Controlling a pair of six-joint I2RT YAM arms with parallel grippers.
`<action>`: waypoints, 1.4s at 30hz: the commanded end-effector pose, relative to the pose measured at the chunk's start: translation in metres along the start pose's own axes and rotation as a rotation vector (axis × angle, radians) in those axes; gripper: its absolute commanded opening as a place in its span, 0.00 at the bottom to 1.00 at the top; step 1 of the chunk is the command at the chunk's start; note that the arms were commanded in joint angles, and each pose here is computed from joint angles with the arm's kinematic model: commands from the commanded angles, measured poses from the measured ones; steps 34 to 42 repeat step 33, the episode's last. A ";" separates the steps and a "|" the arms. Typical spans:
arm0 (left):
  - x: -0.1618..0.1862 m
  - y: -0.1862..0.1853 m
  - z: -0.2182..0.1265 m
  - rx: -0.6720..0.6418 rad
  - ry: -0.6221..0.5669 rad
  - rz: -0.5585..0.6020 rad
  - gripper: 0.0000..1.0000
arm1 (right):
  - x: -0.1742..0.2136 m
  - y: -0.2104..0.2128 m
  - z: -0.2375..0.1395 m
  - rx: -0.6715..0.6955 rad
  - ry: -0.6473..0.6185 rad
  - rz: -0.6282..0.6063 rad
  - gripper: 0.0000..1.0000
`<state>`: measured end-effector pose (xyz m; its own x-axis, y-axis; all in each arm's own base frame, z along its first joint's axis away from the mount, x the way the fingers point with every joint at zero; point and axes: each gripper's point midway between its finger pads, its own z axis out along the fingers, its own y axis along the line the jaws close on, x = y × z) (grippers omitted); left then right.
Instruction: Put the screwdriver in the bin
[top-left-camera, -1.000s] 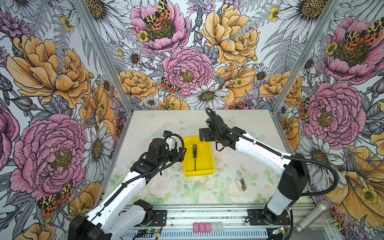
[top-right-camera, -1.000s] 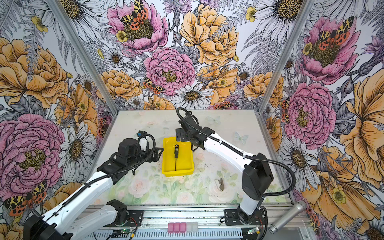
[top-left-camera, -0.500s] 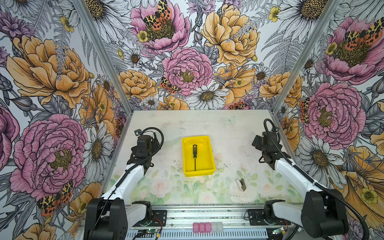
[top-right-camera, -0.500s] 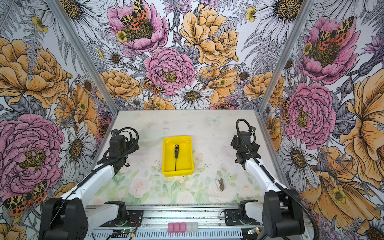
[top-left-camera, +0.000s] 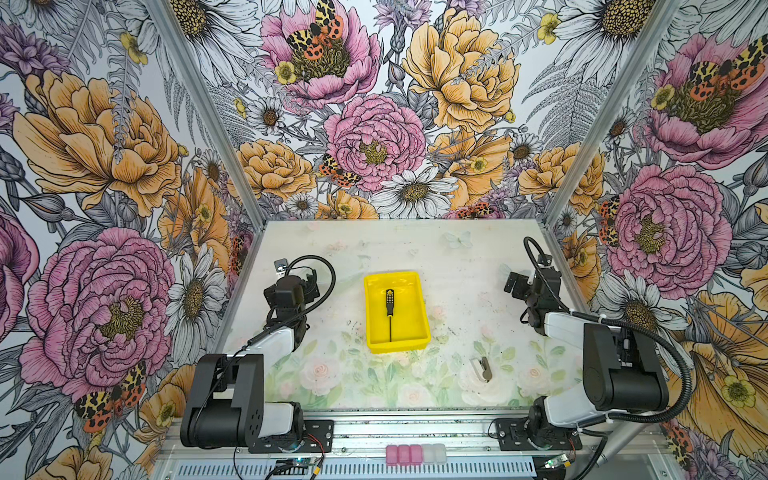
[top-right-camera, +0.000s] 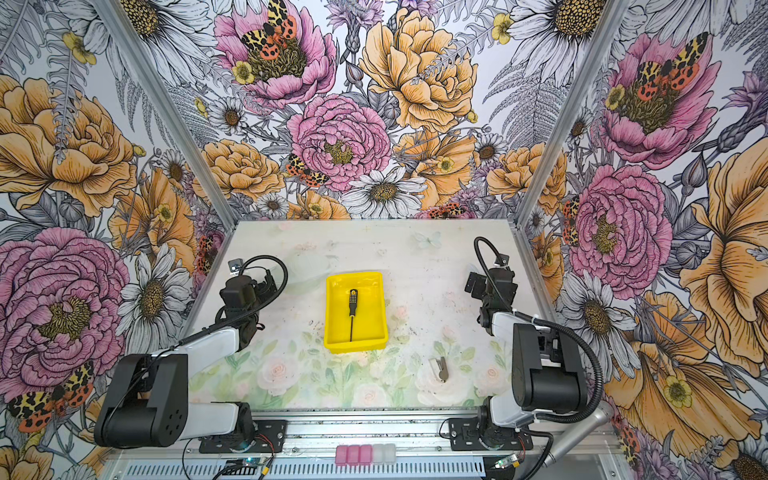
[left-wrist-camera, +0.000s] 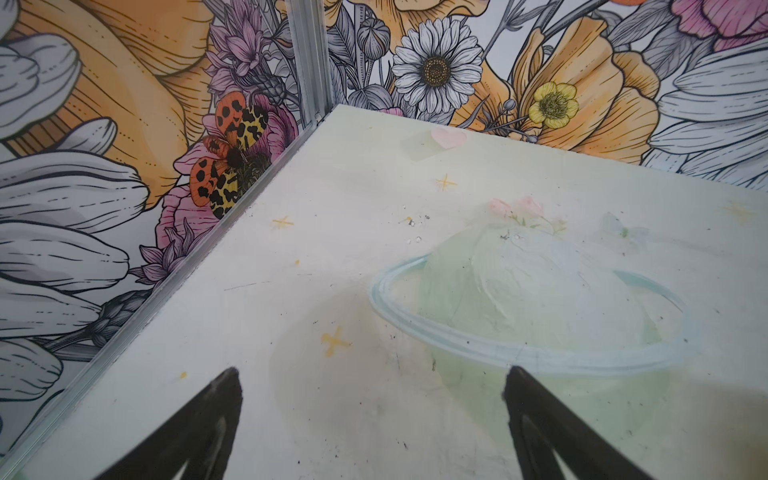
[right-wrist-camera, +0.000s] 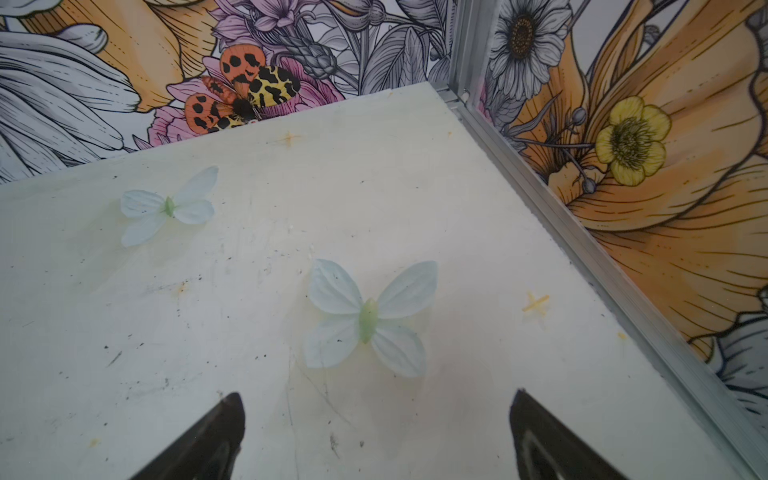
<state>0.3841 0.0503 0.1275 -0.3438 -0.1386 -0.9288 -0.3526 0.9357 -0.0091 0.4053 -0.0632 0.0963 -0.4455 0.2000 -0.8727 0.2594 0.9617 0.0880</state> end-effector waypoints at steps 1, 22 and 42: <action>-0.024 -0.001 0.003 0.005 -0.128 -0.013 0.99 | -0.021 0.009 -0.009 -0.075 -0.116 -0.011 0.99; -0.006 -0.032 0.007 0.185 -0.196 0.045 0.99 | -0.005 0.026 -0.018 -0.074 -0.229 -0.109 1.00; -0.005 -0.033 0.008 0.204 -0.189 0.043 0.99 | -0.007 0.028 -0.018 -0.066 -0.232 -0.117 0.99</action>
